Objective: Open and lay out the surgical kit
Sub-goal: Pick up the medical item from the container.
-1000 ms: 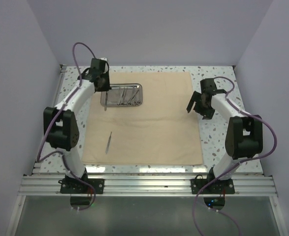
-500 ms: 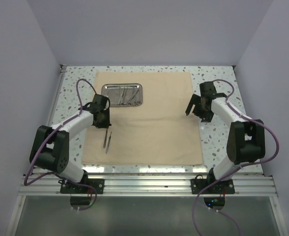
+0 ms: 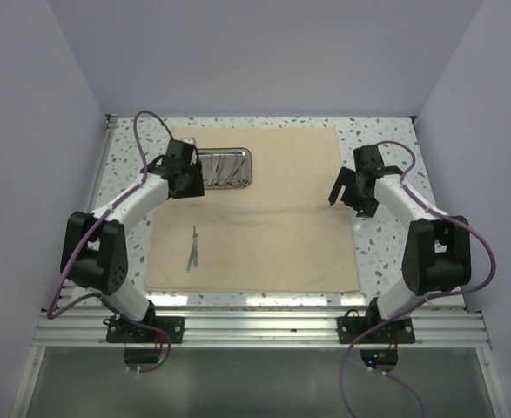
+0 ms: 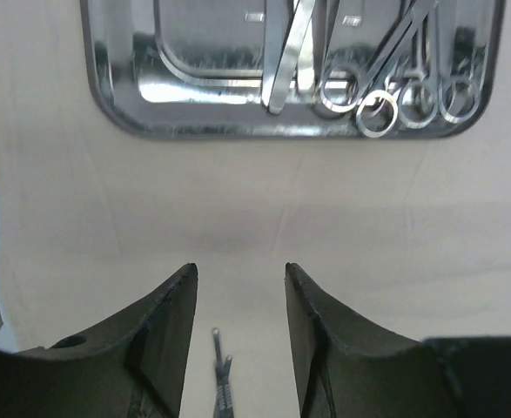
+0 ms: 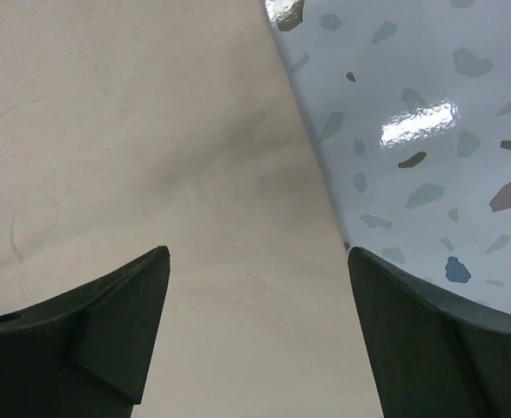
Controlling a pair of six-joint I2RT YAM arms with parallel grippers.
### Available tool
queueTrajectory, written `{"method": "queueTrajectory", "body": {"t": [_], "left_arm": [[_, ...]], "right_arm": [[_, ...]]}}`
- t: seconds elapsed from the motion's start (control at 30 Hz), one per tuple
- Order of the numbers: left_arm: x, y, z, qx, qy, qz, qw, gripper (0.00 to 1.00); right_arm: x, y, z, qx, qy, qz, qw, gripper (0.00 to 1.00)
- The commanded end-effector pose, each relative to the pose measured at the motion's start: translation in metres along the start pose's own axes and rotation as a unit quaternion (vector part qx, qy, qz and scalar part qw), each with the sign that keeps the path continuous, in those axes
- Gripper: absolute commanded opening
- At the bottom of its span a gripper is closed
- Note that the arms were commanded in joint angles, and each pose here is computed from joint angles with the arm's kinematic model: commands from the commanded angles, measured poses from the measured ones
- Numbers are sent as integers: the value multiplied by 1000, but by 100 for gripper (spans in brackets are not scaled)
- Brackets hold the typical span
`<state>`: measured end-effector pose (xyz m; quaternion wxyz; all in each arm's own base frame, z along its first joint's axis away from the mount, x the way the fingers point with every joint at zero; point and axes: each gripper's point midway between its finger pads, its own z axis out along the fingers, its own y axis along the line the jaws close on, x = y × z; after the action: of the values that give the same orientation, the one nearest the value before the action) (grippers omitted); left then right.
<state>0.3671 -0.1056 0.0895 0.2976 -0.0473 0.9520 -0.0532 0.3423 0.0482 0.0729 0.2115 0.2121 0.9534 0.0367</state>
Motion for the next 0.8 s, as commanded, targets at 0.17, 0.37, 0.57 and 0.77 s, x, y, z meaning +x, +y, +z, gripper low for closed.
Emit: {"method": "queueTrajectory", "body": {"t": [0.17, 0.37, 0.57, 0.77], "left_arm": [[-106, -33, 58, 1, -49, 22, 999, 46], [-160, -49, 108, 3, -66, 17, 998, 44], [-184, -50, 138, -4, -78, 12, 997, 44], [-177, -38, 154, -17, -71, 9, 997, 43]], "right_arm": [[-21, -4, -14, 13, -39, -6, 999, 88], [-28, -8, -17, 25, -43, -11, 999, 88], [-31, -12, -12, 38, -38, -10, 999, 88], [-37, -12, -4, 43, -35, -6, 998, 88]]}}
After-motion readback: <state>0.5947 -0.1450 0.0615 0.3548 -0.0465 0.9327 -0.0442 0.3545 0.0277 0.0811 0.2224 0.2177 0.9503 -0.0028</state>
